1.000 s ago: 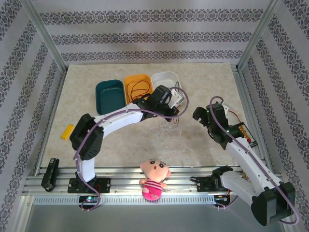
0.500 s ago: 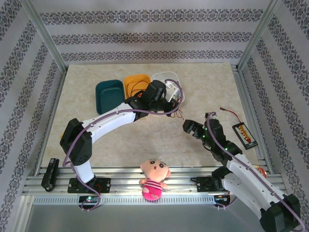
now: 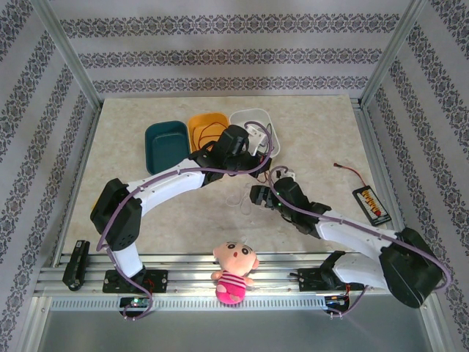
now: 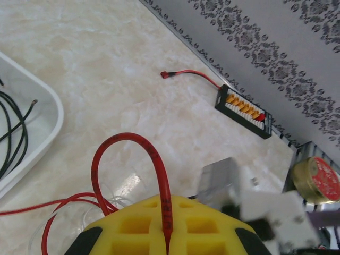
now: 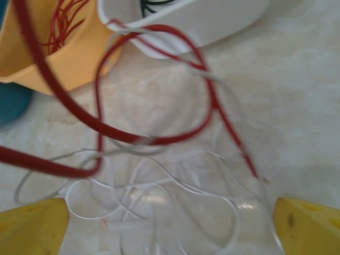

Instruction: Untangle the cables

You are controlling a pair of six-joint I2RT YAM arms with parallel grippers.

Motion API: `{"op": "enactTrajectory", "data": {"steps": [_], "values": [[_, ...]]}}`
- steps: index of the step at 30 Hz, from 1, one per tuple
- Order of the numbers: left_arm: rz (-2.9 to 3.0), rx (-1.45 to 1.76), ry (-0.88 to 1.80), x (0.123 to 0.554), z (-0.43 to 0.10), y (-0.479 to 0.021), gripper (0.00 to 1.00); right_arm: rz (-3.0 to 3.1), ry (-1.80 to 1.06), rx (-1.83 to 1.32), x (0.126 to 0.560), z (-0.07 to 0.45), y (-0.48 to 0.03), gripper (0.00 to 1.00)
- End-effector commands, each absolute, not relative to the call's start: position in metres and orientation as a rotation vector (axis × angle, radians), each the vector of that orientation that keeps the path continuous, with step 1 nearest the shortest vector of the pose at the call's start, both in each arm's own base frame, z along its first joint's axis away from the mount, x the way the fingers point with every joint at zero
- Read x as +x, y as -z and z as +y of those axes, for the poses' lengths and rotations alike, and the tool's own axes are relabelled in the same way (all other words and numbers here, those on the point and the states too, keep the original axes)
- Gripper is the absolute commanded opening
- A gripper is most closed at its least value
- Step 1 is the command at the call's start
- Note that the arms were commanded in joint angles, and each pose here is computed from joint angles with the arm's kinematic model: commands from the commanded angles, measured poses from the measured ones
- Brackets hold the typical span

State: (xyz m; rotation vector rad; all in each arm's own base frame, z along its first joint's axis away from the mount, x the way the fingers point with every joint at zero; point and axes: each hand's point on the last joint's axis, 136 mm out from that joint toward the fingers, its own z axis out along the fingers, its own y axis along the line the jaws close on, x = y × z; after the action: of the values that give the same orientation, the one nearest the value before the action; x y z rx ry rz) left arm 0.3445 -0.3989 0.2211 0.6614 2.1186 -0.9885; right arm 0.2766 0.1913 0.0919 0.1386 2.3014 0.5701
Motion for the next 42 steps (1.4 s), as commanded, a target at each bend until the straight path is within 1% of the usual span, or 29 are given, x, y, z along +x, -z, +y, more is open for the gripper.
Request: {"op": "enactTrajectory", "data": {"steps": [1,6,8,9,13,14,16,19,21,25,28,30,38,42], "values": [[2.032,0.623,1.095,0.343,-0.4,-0.252,0.0,2.207,-0.557,0.172,0.297,0.199,-0.107,0.98],[2.014,0.595,1.173,0.341,-0.396,-0.262,0.0,2.235,-0.427,0.299,0.301,0.179,-0.082,0.98],[1.998,0.578,1.215,0.339,-0.392,-0.27,0.0,2.25,-0.371,0.334,0.301,0.171,-0.073,0.95],[1.988,0.57,1.237,0.338,-0.39,-0.274,0.0,2.257,-0.353,0.351,0.301,0.168,-0.069,0.91],[1.949,0.537,1.258,0.335,-0.373,-0.292,0.0,2.275,-0.328,0.394,0.3,0.159,-0.057,0.68],[1.939,0.53,1.254,0.335,-0.369,-0.296,0.0,2.281,-0.322,0.404,0.299,0.157,-0.054,0.63],[1.915,0.519,1.233,0.334,-0.359,-0.307,0.0,2.289,-0.321,0.429,0.297,0.152,-0.05,0.51],[1.893,0.505,1.173,0.333,-0.344,-0.317,0.0,2.303,-0.322,0.478,0.293,0.144,-0.042,0.35],[1.882,0.493,1.129,0.335,-0.334,-0.322,0.0,2.312,-0.322,0.506,0.291,0.139,-0.037,0.3],[1.86,0.461,1.054,0.339,-0.314,-0.332,0.0,2.327,-0.315,0.544,0.286,0.131,-0.031,0.12],[1.834,0.422,1.004,0.345,-0.295,-0.342,0.0,2.335,-0.3,0.556,0.284,0.125,-0.03,0.04],[1.821,0.399,0.968,0.348,-0.283,-0.347,0.0,2.337,-0.291,0.565,0.283,0.121,-0.03,0.0],[1.772,0.341,0.802,0.361,-0.245,-0.367,0.0,2.323,-0.275,0.596,0.278,0.109,-0.034,0.0],[1.692,0.318,0.754,0.361,-0.226,-0.396,0.0,2.33,-0.255,0.613,0.275,0.103,-0.031,0.0]]}}
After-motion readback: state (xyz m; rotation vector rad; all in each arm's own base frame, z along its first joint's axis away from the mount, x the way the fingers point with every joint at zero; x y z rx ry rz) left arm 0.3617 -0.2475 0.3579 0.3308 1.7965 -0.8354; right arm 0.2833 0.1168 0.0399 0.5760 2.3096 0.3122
